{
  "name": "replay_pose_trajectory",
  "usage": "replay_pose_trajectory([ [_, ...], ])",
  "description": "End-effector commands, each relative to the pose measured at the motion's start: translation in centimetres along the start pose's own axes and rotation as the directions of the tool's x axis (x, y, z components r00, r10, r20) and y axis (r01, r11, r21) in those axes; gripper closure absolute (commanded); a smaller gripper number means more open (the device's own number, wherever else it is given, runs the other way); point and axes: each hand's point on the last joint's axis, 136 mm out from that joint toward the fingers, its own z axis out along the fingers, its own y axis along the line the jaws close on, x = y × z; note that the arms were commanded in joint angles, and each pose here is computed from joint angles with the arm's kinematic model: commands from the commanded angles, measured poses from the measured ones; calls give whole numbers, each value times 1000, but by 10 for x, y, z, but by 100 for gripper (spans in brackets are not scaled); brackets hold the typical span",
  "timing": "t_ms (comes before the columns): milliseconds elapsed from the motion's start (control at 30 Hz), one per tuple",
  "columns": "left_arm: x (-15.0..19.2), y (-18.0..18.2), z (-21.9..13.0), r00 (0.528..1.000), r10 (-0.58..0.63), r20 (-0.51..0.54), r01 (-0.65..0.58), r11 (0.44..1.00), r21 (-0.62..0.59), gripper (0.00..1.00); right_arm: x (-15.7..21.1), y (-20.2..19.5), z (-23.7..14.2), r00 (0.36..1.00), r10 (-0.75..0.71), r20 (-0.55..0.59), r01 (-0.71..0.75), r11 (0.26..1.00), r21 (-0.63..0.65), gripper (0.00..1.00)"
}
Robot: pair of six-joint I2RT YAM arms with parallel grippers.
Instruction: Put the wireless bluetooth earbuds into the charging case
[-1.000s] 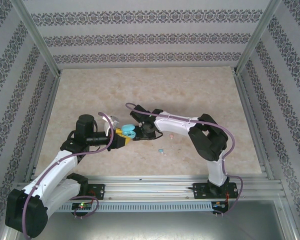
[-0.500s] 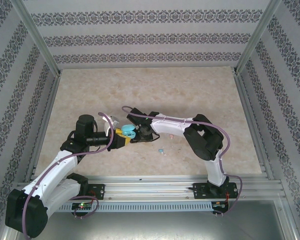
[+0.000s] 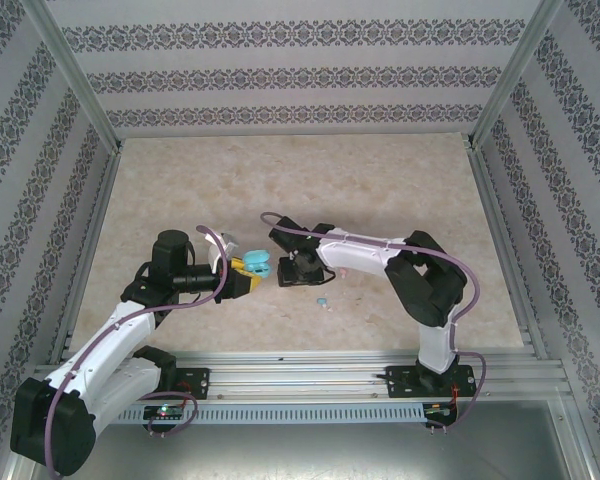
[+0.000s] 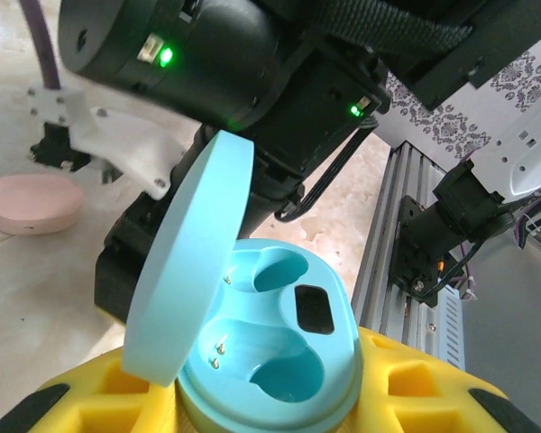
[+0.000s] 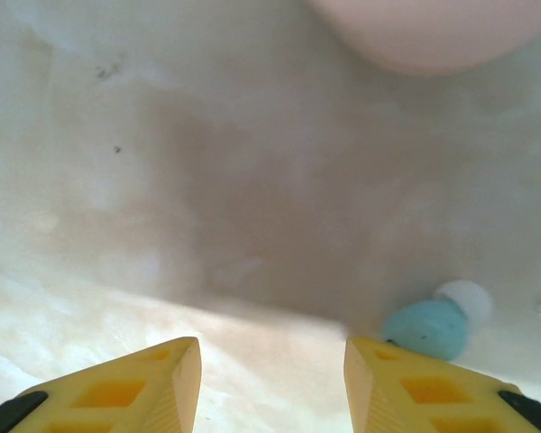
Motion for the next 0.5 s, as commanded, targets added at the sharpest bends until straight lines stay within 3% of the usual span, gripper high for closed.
replay_pose_trajectory([
  [0,-3,1,-3,999,28,22,-28,1000,-6,99,2,-21,-13,1000,26,16,-27,998,54,54],
  [467,-2,0,-3,999,27,22,-27,1000,2,99,-5,-37,-29,996,80,48,-82,996,37,54],
])
